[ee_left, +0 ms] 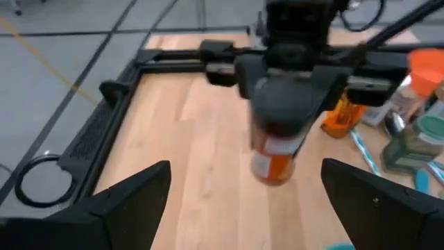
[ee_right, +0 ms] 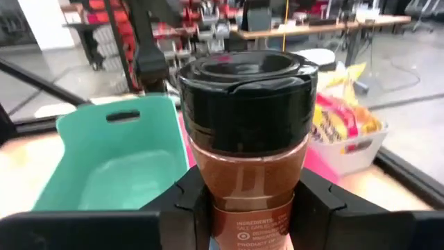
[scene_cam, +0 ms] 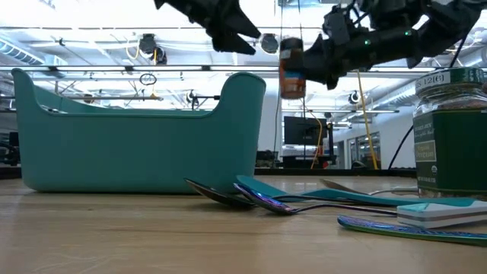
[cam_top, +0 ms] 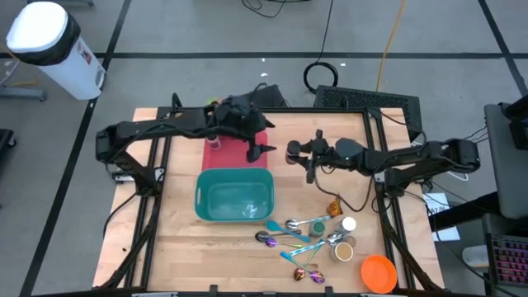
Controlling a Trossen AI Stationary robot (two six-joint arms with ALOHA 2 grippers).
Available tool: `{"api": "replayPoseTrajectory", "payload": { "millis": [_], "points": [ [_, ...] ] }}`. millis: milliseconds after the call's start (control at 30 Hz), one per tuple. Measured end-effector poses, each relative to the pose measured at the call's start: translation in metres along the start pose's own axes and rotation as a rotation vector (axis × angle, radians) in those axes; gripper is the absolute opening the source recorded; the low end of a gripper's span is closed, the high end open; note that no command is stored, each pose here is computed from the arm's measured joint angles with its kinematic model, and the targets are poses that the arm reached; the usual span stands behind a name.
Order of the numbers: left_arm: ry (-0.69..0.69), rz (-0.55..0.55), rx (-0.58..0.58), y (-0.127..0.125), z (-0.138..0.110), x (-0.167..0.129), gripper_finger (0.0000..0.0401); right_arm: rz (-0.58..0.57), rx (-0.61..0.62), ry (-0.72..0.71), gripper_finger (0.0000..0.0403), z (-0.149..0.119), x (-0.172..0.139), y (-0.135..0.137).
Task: Pick & Place Food Item
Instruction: Put the brown seasoning bottle into the red bin
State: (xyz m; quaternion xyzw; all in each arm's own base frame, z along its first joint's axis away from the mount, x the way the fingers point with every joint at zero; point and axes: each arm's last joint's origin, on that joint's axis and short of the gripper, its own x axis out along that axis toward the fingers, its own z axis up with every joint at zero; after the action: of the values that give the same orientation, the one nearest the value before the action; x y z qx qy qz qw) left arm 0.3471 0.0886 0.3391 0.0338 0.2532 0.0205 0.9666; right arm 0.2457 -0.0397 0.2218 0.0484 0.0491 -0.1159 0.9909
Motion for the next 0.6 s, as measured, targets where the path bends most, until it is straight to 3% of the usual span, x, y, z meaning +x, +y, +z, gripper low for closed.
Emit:
{"api": "replayPoseTrajectory", "payload": {
  "millis": [167, 367, 600],
  "points": [
    [0.004, -0.029, 0.031, -0.004, 0.013, 0.018, 0.0381, 0.027, -0.003, 0.027, 0.0121, 0.0, 0.013, 0.004],
    [0.045, -0.056, 0.056, -0.009, 0.004, 0.044, 0.0381, 0.033, -0.004, 0.058, 0.0121, -0.005, 0.019, 0.004],
    [0.063, -0.124, 0.045, -0.01, -0.002, 0.052, 0.0381, 0.033, -0.005, 0.063, 0.0121, -0.006, 0.019, 0.004]
  ]
}}
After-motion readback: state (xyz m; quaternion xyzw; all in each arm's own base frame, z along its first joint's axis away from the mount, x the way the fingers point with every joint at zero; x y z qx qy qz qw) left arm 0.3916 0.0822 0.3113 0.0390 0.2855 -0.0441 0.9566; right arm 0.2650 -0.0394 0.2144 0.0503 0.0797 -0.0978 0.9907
